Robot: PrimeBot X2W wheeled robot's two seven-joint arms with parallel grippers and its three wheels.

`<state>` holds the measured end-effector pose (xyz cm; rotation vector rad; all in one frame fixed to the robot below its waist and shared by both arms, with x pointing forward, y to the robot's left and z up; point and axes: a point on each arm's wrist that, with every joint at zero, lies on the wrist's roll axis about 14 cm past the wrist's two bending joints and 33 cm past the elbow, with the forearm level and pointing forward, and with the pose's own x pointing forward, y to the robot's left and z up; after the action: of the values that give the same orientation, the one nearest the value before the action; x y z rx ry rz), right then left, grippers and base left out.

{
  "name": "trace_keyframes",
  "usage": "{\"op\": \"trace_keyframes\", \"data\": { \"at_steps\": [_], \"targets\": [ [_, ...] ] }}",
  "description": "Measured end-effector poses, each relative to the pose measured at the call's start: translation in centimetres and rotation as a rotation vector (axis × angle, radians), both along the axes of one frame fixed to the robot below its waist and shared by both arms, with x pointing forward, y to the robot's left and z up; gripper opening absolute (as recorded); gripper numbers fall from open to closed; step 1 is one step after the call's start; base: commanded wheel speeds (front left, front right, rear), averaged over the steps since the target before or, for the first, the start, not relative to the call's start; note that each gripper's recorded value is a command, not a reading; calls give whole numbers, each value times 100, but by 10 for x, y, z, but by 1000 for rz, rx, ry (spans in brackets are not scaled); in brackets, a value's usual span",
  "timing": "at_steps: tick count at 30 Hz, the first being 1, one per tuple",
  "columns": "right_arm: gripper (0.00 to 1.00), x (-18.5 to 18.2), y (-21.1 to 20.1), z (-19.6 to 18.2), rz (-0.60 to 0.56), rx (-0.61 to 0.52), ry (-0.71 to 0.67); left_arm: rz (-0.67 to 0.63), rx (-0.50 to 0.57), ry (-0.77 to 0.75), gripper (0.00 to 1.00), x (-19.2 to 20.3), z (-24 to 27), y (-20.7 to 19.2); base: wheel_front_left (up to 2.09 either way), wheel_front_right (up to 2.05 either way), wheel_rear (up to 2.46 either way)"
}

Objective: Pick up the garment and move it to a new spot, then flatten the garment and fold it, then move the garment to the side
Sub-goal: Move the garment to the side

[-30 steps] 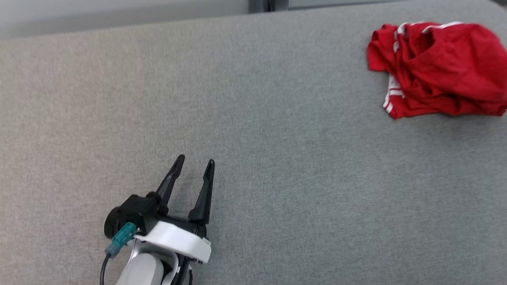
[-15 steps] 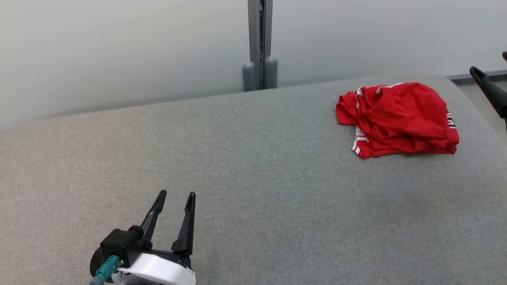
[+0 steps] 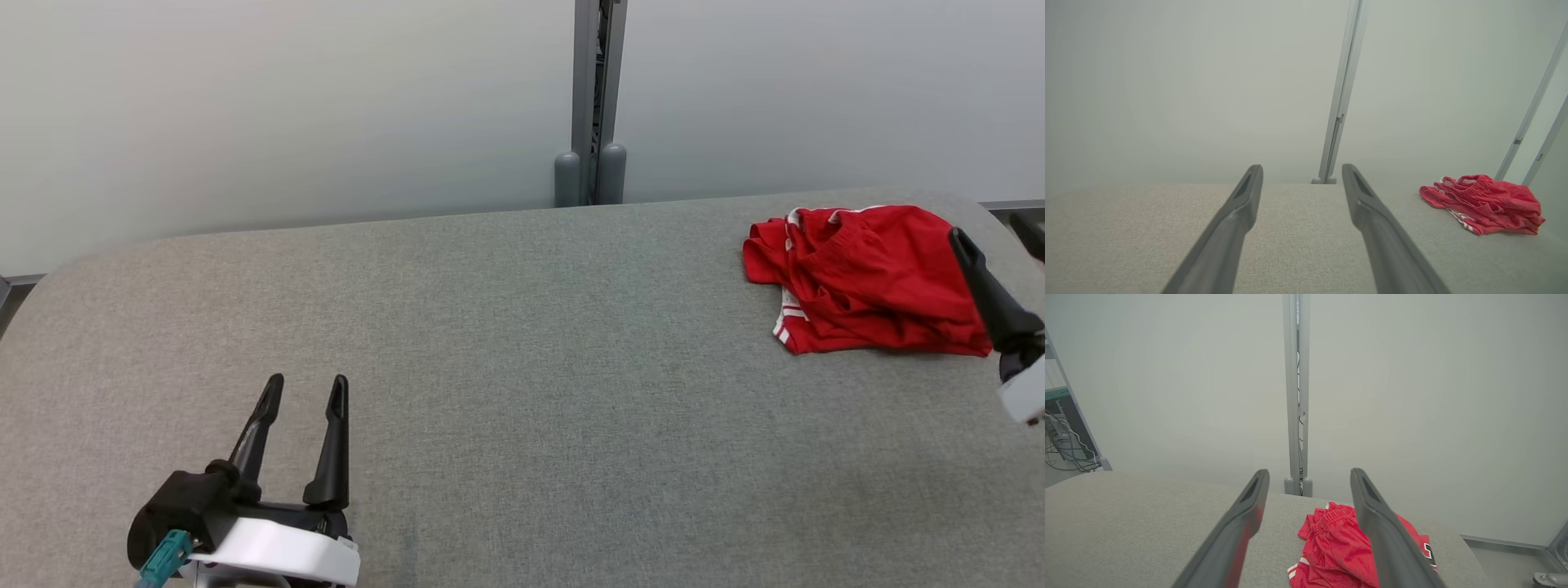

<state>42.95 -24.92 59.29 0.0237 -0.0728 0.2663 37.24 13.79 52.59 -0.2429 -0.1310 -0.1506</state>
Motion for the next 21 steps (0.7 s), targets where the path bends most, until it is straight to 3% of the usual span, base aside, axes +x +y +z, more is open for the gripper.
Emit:
{"op": "trace_keyframes", "data": {
  "at_steps": [11,21],
  "targets": [
    [100,-57,22,-40,-134,155,-81,77,20,-50,100,-6,15,22,0,0,0],
    [100,-77,43,-47,-162,191,-94,143,21,11,100,-16,-4,39,0,0,0]
  ]
}}
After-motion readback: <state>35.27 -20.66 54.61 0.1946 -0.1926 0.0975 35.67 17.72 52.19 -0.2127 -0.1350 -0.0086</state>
